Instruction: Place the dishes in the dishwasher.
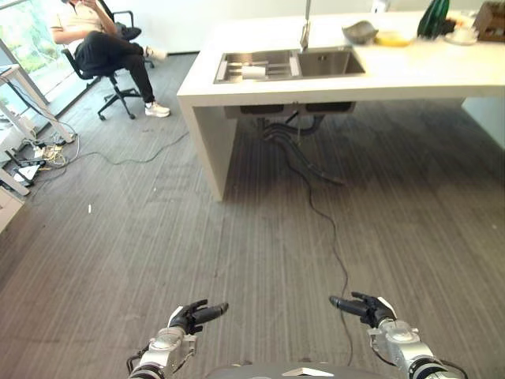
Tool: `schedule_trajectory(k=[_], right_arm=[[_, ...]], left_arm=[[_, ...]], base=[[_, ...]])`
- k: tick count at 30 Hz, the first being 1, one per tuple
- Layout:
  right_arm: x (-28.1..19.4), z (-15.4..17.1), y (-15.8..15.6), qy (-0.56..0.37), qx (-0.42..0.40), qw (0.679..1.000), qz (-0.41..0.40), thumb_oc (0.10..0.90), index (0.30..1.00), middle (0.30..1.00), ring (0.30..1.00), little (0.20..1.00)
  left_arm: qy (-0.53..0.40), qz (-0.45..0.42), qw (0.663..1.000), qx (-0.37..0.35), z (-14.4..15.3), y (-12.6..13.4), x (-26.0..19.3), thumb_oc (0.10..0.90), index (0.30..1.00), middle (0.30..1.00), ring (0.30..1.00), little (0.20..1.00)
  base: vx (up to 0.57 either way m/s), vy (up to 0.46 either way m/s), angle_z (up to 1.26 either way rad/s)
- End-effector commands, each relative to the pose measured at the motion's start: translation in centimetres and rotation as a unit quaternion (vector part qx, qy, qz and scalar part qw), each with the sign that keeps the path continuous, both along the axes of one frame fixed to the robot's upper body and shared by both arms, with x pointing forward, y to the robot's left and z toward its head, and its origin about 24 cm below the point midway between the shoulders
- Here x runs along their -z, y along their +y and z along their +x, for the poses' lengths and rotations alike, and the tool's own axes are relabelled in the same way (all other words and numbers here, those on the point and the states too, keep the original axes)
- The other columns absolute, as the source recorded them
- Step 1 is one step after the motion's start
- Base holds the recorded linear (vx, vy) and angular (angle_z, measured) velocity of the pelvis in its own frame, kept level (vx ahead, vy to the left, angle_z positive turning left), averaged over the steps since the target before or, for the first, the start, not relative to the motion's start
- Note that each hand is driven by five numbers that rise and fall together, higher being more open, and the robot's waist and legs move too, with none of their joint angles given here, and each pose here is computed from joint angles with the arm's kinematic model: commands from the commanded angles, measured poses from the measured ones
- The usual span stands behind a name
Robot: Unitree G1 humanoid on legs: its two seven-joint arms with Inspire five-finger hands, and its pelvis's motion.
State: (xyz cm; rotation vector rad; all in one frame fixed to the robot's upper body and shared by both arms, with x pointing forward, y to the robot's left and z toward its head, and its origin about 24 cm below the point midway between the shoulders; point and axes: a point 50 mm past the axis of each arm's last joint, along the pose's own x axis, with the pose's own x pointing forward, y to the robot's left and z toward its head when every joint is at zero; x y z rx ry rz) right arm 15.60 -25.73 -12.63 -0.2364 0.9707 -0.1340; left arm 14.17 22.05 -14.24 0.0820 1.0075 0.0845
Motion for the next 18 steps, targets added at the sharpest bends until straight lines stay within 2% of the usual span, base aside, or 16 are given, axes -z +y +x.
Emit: schedule_trajectory(k=[1, 11, 18], right_arm=[[-1.1, 2.1, -0.4, -0.038, -0.025, 0.999, -0.015, 0.800, 0.900, 0.900, 0.900, 0.900], [-0.6, 1.6, 0.2, -0.024, -0.029, 0.999, -0.010, 0.800, 0.900, 0.900, 0.900, 0.900], [0.5, -0.3, 0.5, 0.008, -0.007, 1.000, 0.002, 0.800, 0.900, 0.900, 0.900, 0.900]], left_arm=[[-0.045, 0.039, 0.997, 0.047, 3.0, 0.8, -1.4, 0.800, 0.900, 0.900, 0.900, 0.900], [-0.029, 0.080, 0.993, 0.084, 2.5, 0.5, -1.1, 0.800, 0.900, 0.900, 0.900, 0.900], [0.015, 0.053, 0.997, 0.060, 0.5, -0.2, 0.3, 0.800, 0.900, 0.900, 0.900, 0.900]], base=[[0.00, 0.000, 0.00], [0.00, 0.000, 0.00], [0.00, 0.000, 0.00]])
